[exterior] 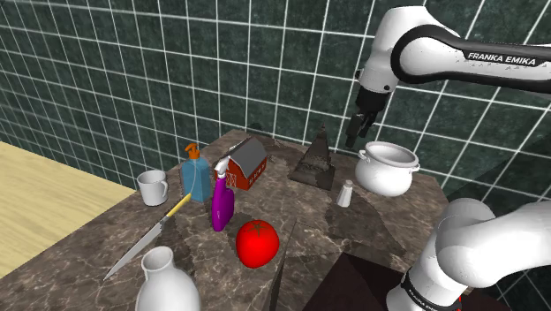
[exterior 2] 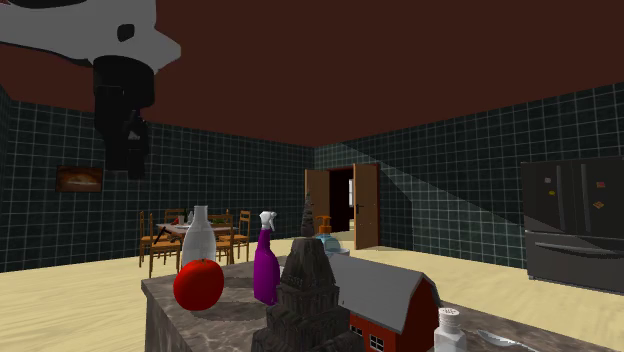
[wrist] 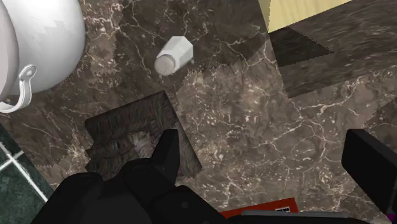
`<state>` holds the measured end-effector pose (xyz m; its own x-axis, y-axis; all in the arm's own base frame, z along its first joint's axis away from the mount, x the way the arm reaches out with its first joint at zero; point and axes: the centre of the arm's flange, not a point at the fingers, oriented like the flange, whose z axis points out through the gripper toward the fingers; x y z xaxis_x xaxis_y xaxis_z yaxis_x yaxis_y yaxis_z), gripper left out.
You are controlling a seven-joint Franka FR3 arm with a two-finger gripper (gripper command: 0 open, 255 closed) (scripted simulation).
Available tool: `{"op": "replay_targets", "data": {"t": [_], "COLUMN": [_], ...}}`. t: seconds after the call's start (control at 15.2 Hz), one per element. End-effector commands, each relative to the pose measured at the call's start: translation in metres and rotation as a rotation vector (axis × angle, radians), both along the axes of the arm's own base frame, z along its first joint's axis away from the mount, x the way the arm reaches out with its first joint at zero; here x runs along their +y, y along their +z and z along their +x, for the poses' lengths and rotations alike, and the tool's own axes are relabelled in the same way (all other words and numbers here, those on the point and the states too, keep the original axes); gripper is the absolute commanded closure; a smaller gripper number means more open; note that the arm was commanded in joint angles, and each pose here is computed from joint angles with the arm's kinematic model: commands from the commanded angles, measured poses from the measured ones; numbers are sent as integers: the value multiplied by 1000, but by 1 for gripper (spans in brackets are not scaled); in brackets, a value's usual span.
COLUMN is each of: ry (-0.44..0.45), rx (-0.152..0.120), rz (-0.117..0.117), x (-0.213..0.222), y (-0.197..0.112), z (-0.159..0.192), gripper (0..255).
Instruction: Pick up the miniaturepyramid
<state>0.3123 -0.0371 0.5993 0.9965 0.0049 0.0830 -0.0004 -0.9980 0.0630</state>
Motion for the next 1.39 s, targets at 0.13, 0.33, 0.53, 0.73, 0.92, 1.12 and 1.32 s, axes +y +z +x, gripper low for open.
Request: {"op": "replay_targets", "data": {"t": [0.13, 0.33, 0.53, 0.73, 0.92, 1.12, 1.32], "ry": [27, 68, 109, 150, 191, 232, 273], "rx": [18, 45, 72, 99, 127, 154, 181], "rz": [3, 7, 11, 15, 19, 23, 27], "x": [-20, -48, -75, -101, -125, -148, -169], "y": [-6, -16, -26, -38, -51, -64, -79], "z": [20, 51, 82, 114, 147, 181, 215], "gripper": [0, 0, 0, 0, 0, 0, 0]}}
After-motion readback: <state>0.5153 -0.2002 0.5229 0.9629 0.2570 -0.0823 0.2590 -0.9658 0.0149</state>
